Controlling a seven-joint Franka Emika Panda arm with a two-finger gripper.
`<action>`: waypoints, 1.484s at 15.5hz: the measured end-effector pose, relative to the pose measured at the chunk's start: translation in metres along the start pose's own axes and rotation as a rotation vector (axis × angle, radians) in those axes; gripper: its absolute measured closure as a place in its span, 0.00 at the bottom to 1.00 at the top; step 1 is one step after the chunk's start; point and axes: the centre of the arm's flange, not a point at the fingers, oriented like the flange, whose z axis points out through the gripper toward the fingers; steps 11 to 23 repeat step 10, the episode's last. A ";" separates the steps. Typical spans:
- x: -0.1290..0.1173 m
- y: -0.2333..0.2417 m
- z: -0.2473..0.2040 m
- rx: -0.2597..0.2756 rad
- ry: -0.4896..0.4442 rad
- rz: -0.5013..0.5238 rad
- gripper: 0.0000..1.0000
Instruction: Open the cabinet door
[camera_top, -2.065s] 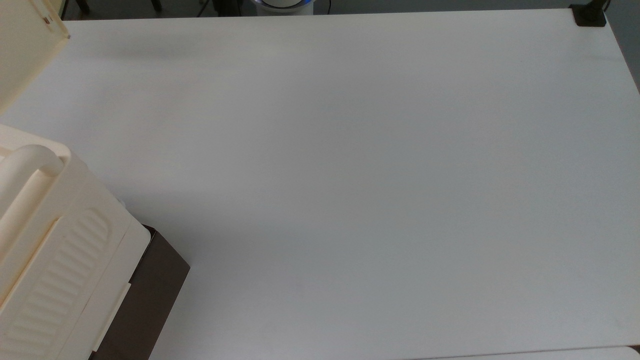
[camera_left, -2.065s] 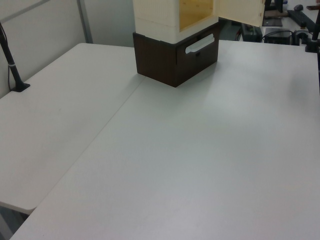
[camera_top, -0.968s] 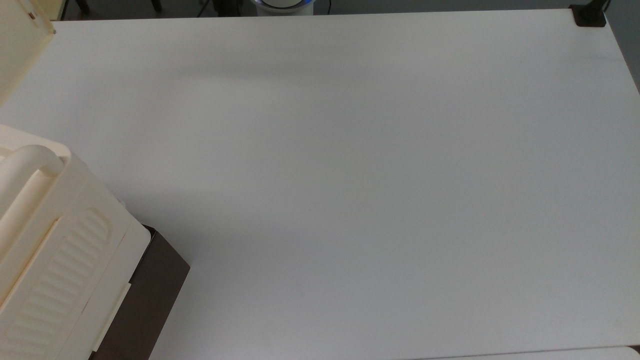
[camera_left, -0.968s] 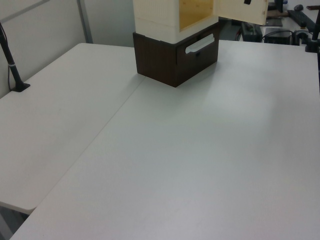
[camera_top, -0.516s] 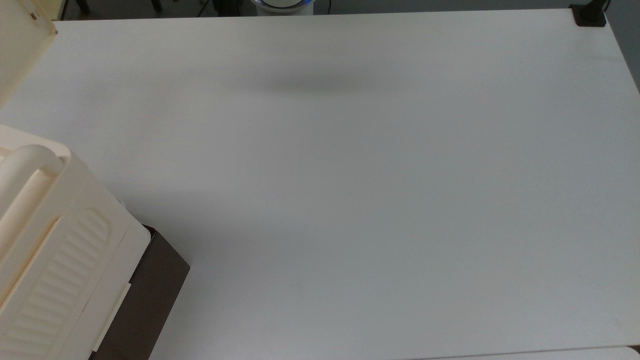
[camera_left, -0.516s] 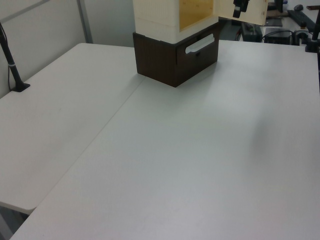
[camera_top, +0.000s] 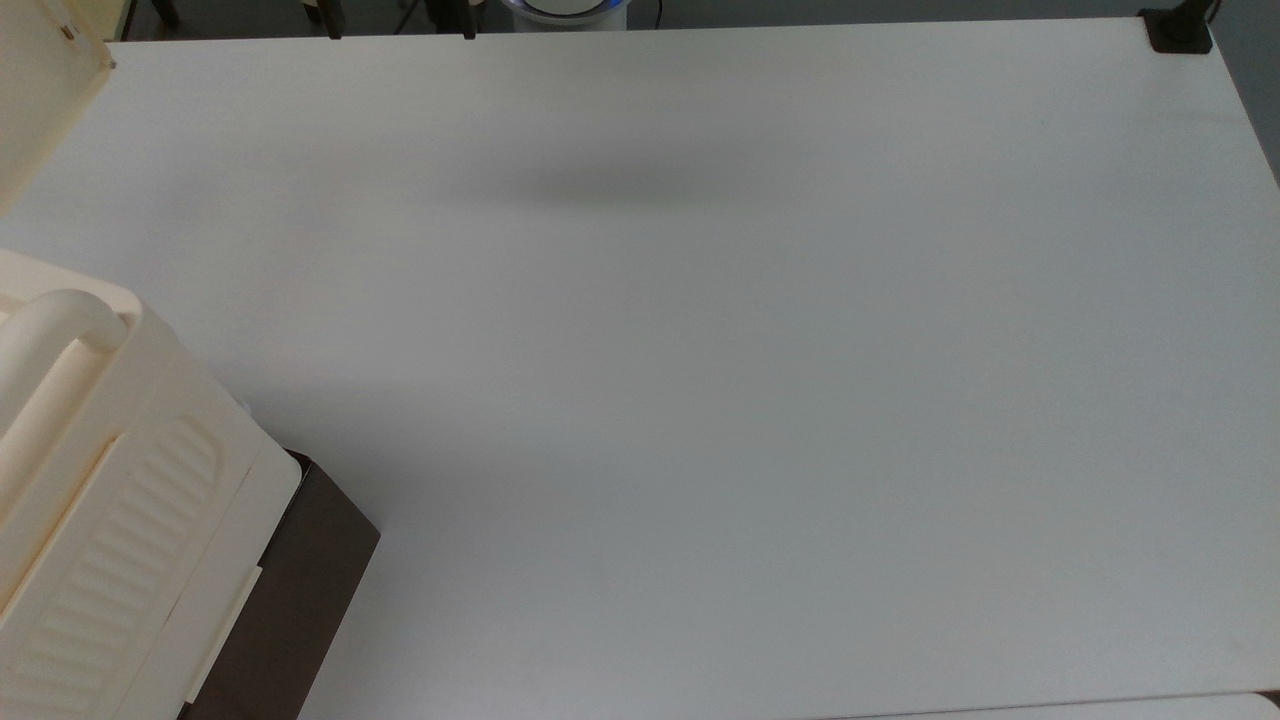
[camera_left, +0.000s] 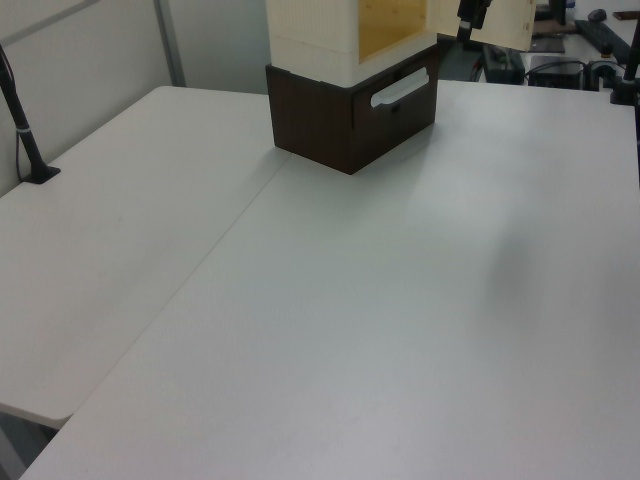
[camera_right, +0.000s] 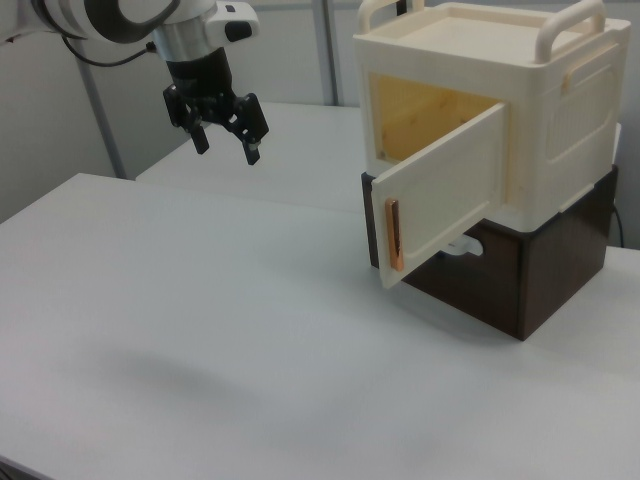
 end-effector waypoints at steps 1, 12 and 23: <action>0.000 0.000 0.001 -0.005 -0.007 -0.013 0.00; -0.006 0.002 0.006 -0.025 -0.061 -0.037 0.00; -0.006 0.002 0.006 -0.025 -0.061 -0.037 0.00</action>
